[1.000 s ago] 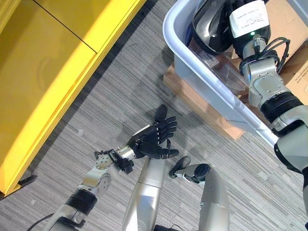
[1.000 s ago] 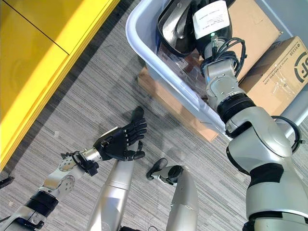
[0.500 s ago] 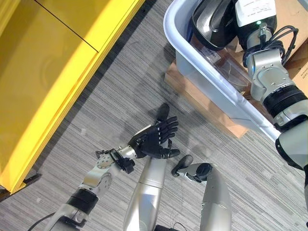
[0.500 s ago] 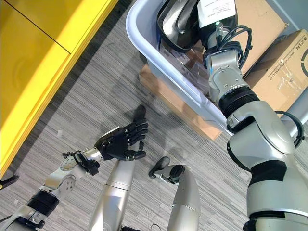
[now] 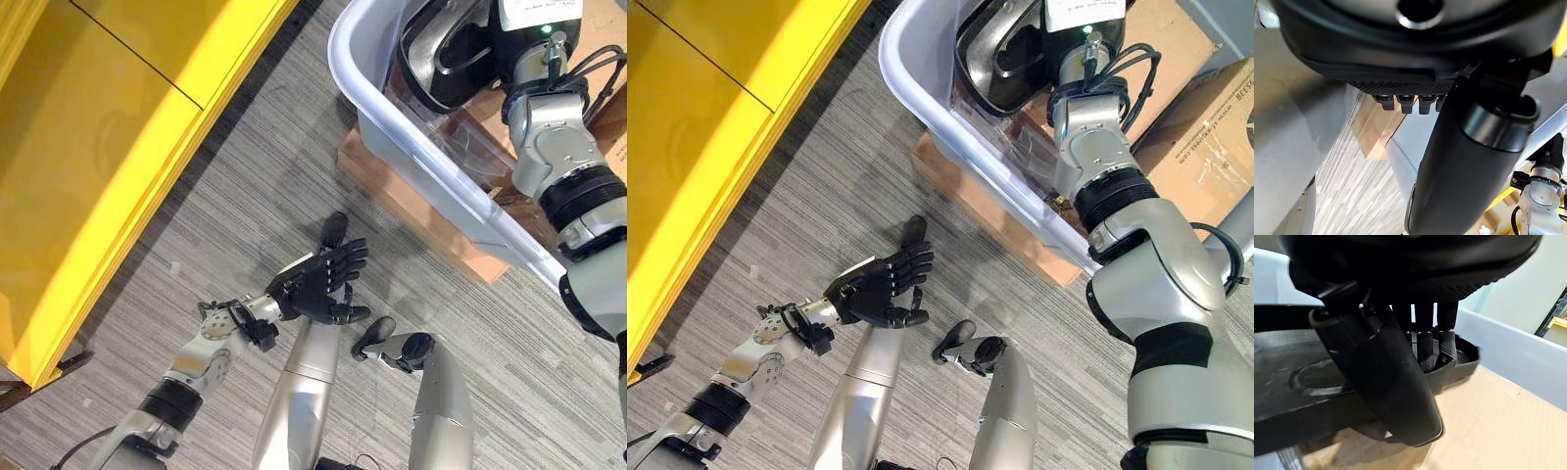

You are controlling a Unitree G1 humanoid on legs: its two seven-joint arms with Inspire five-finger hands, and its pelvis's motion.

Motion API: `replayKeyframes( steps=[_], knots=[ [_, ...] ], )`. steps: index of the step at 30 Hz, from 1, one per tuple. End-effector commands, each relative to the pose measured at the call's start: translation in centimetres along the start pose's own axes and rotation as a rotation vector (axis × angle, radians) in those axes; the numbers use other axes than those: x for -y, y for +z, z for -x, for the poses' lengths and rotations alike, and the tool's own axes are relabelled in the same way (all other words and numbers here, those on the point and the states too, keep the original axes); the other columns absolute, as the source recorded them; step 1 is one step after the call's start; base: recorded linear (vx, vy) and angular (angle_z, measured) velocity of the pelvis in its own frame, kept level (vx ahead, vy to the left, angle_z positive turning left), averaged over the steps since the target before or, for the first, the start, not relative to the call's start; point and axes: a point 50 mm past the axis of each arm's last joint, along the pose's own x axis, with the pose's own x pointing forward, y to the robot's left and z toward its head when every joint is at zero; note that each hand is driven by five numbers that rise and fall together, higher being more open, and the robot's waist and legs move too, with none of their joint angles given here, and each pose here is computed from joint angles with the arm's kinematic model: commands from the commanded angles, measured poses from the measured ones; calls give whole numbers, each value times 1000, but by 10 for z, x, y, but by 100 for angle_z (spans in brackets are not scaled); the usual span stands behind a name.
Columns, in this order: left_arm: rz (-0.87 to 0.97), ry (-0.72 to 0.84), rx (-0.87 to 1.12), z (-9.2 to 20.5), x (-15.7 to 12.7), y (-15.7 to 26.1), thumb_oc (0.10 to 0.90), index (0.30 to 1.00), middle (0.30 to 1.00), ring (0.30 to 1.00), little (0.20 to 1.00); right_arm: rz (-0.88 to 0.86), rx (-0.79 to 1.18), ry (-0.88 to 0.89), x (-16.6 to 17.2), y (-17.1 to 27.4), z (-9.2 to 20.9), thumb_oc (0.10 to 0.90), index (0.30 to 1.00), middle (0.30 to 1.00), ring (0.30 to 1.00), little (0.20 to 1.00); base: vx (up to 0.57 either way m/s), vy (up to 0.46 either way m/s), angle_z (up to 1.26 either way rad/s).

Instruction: Move parts from the plastic box to the shelf.

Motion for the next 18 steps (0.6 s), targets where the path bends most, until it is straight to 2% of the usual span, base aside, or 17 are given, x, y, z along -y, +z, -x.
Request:
replayKeyframes(
  steps=[1,8,18],
  knots=[
    [-10,-132,154,-24,29,17,900,1000,1000,1000,1000,20,37,151,-56,-2,26,400,300,300,300,300,-40,-52,1],
    [-28,-145,168,-25,26,22,900,1000,1000,1000,1000,2,68,123,-52,9,26,400,300,300,300,300,-21,-24,0],
    [-45,-158,159,-27,28,25,900,1000,1000,1000,1000,-76,119,104,-64,20,38,400,300,300,300,300,-27,-59,-2]
  ],
)
